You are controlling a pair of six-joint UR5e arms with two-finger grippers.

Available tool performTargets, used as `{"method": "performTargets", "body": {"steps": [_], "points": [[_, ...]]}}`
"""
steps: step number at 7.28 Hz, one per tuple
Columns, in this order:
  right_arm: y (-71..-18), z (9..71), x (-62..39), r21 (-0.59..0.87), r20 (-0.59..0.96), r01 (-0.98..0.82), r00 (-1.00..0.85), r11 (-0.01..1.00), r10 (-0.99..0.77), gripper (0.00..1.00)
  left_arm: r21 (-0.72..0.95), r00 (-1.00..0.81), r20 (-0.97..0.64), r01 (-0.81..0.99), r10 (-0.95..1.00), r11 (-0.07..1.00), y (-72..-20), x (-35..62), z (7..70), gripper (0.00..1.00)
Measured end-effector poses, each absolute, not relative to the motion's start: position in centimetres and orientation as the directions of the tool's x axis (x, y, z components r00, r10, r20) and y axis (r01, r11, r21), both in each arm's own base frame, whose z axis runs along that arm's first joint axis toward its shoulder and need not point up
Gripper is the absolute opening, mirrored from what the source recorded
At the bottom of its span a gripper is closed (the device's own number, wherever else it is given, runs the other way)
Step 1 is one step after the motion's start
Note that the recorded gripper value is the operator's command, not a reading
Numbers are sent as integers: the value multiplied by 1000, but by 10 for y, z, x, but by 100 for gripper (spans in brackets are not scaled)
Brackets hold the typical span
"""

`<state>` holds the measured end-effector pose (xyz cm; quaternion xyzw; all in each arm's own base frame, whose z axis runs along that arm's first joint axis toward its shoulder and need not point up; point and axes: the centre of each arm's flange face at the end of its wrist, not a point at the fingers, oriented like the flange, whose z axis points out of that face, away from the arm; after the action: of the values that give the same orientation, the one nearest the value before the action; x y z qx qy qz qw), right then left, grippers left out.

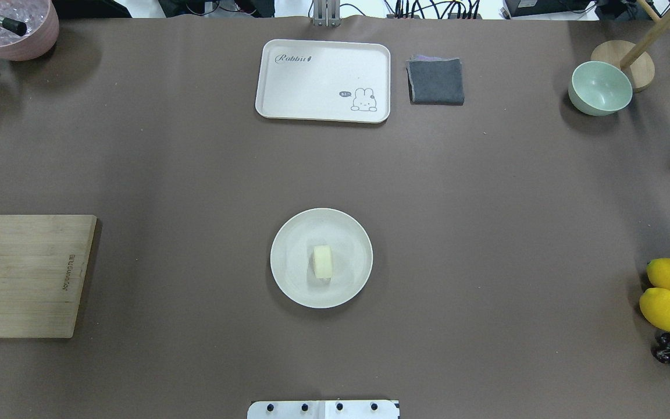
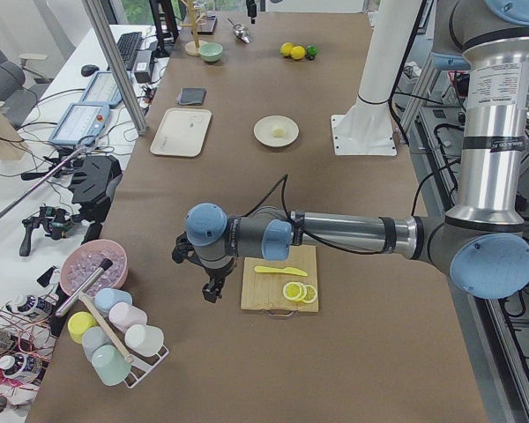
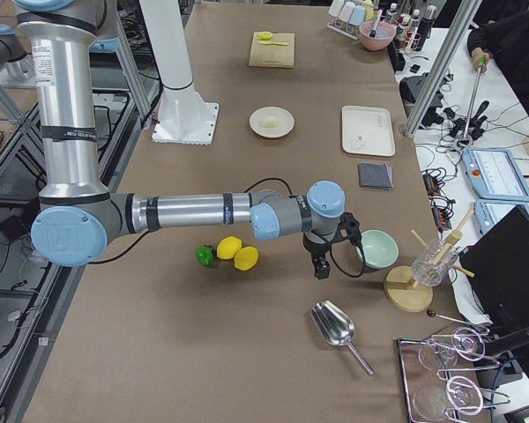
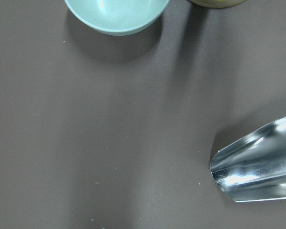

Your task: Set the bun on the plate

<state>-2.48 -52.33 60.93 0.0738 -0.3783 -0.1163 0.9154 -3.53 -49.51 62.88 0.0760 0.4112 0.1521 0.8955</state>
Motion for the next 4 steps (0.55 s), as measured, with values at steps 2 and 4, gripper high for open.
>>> {"method": "performTargets", "body": {"steps": [2,4], "points": [[-521,612,-24,217,677,156,688,964,-263,100,239,622,-722,-187,303,953,-494,-35,627,98],[-518,612,-24,213,682,152,684,965,-259,100,239,621,-725,-178,298,954,-494,-35,622,98]]}}
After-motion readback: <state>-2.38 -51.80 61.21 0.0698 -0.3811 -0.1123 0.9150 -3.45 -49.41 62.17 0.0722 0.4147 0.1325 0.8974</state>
